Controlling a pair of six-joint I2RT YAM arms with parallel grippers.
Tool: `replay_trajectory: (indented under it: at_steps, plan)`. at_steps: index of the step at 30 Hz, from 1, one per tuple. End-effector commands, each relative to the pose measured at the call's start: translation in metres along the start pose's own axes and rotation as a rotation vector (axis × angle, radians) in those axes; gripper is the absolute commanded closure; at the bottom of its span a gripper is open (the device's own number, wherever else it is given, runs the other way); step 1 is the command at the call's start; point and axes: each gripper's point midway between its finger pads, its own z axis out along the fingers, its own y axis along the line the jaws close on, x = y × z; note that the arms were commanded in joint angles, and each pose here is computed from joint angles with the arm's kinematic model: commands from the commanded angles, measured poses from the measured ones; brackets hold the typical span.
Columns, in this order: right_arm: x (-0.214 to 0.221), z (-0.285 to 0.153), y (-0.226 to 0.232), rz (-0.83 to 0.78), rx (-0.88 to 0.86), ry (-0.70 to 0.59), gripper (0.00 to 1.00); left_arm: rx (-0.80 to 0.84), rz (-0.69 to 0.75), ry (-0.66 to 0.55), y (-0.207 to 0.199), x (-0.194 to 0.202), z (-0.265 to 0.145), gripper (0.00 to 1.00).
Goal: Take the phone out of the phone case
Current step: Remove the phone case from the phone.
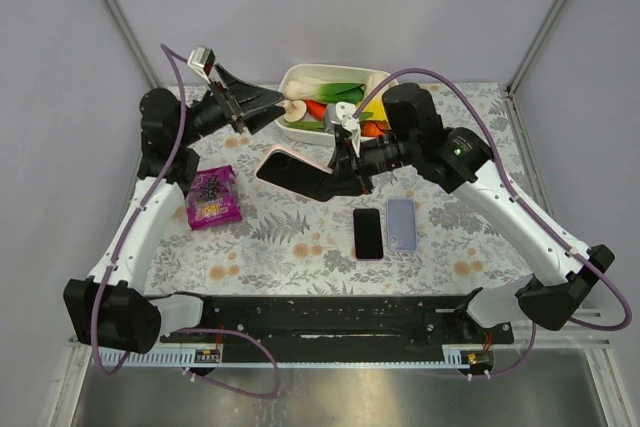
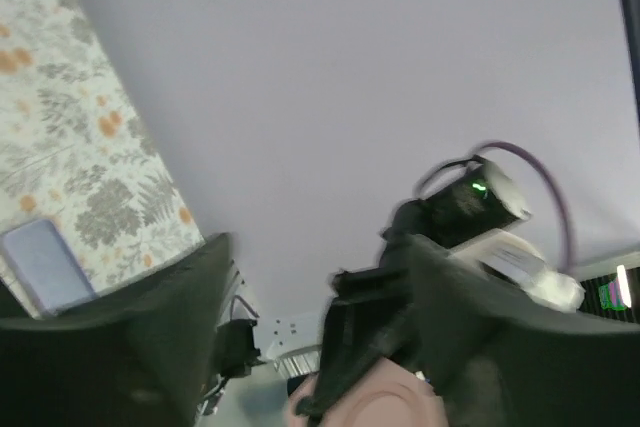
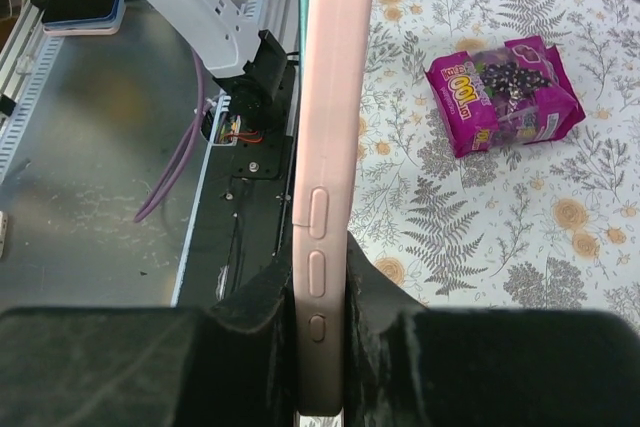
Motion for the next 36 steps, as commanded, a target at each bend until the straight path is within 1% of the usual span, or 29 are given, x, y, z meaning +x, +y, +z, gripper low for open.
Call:
replay_trajectory:
  at_steps: [1,3,5,6,7,8,9,11,15,18,22,24,26,28,32,36]
  plan:
    - [-0.028,-0.016,-0.001,-0.032,0.042,-0.104,1.00,0.131,0.413,0.130,-0.053,0.018,-0.017,0.09]
    - [-0.028,-0.021,-0.006,-0.007,0.066,-0.115,1.00,0.103,0.489,0.186,-0.041,0.019,-0.023,0.07]
    - [-0.028,-0.026,-0.009,0.007,0.084,-0.119,1.00,0.071,0.622,0.279,-0.026,0.025,-0.031,0.07]
    - [-0.027,-0.029,-0.009,0.014,0.095,-0.119,1.00,0.058,0.663,0.340,-0.022,0.032,-0.038,0.07]
    - [-0.025,-0.031,-0.010,0.011,0.100,-0.119,1.00,0.025,0.776,0.375,-0.024,0.035,-0.047,0.07]
    - [-0.024,-0.033,-0.009,0.006,0.106,-0.117,1.00,-0.016,0.914,0.407,-0.016,0.036,-0.054,0.06]
    - [-0.022,-0.034,-0.007,0.002,0.108,-0.113,1.00,-0.055,1.002,0.452,-0.014,0.043,-0.064,0.06]
    - [-0.015,-0.035,-0.005,0.002,0.110,-0.099,1.00,-0.121,1.166,0.500,-0.008,0.045,-0.079,0.06]
    - [-0.006,-0.035,-0.006,0.003,0.116,-0.076,1.00,-0.131,1.337,0.582,-0.011,0.060,-0.097,0.06]
    - [-0.001,-0.034,-0.008,0.004,0.126,-0.064,1.00,-0.128,1.407,0.682,-0.005,0.081,-0.104,0.06]
    - [0.004,-0.035,-0.012,-0.009,0.151,-0.050,1.00,-0.111,1.414,0.814,0.014,0.110,-0.106,0.07]
    - [0.007,-0.035,-0.015,-0.013,0.162,-0.044,1.00,-0.096,1.423,0.815,0.019,0.114,-0.095,0.11]
    - [0.012,-0.034,-0.017,-0.015,0.171,-0.033,1.00,-0.058,1.424,0.819,0.017,0.120,-0.086,0.19]
    - [0.018,-0.033,-0.017,-0.018,0.167,-0.024,1.00,-0.034,1.423,0.833,0.015,0.124,-0.078,0.25]
    - [0.023,-0.033,-0.012,-0.017,0.158,-0.020,1.00,-0.028,1.420,0.822,0.015,0.119,-0.064,0.27]
    - [0.026,-0.035,-0.008,-0.021,0.155,-0.017,1.00,-0.009,1.404,0.811,0.013,0.118,-0.057,0.38]
